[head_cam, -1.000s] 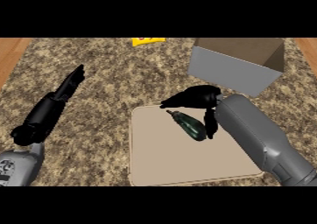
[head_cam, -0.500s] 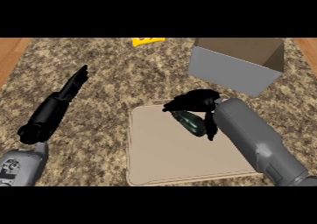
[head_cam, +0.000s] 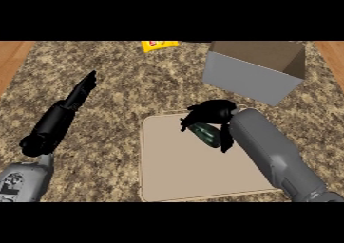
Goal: Pick the eggplant from the tray and place it in the cardboard box
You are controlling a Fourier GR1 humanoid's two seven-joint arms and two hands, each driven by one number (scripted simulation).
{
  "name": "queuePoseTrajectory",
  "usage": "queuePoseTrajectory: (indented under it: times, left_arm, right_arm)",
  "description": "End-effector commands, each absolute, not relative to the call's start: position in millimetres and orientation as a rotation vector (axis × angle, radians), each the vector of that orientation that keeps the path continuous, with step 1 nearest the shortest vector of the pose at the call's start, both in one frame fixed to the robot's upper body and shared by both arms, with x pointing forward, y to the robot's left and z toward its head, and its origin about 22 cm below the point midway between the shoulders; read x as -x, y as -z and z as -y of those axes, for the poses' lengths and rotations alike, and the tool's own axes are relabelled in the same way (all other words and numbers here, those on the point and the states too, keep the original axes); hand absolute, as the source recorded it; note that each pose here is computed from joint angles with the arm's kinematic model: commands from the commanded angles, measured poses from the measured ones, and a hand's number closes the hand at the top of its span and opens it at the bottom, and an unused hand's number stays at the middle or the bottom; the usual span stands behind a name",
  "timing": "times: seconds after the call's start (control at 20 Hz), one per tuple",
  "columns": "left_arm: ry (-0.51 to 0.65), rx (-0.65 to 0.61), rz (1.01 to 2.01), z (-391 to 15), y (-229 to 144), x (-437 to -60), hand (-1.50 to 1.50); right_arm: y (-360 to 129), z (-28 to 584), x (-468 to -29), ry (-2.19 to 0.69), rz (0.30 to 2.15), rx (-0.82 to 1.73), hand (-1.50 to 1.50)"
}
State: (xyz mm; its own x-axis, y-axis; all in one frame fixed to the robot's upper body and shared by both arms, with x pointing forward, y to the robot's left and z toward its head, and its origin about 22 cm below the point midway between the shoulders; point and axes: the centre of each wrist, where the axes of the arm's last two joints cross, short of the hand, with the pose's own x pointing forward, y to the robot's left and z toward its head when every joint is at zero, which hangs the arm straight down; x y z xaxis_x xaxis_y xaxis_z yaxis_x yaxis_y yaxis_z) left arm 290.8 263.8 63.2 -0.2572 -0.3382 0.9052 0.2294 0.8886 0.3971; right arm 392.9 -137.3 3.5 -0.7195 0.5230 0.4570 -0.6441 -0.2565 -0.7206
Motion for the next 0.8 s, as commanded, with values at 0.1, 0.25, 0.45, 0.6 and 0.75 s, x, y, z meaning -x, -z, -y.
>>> queuePoseTrajectory:
  times: [0.1, 0.25, 0.45, 0.6, 0.75]
  left_arm:
    - [0.531, -0.085, 1.759, -271, -63, -296, 0.0]
    - [0.528, -0.08, 1.756, -280, -60, -293, 0.0]
    - [0.533, -0.079, 1.752, -265, -69, -276, 0.0]
    - [0.549, -0.065, 1.754, -260, -61, -289, 0.0]
    - [0.543, -0.09, 1.762, -268, -70, -302, 0.0]
  right_arm:
    - [14, 129, -380, -2.026, 1.403, -0.274, 1.5]
    - [15, 126, -379, -1.999, 1.468, -0.253, 1.5]
    - [7, 77, -371, -1.935, 1.529, -0.066, 1.5]
    - [-5, 62, -364, -1.875, 1.547, 0.179, 1.5]
    - [-8, 48, -352, -1.829, 1.597, 0.288, 1.5]
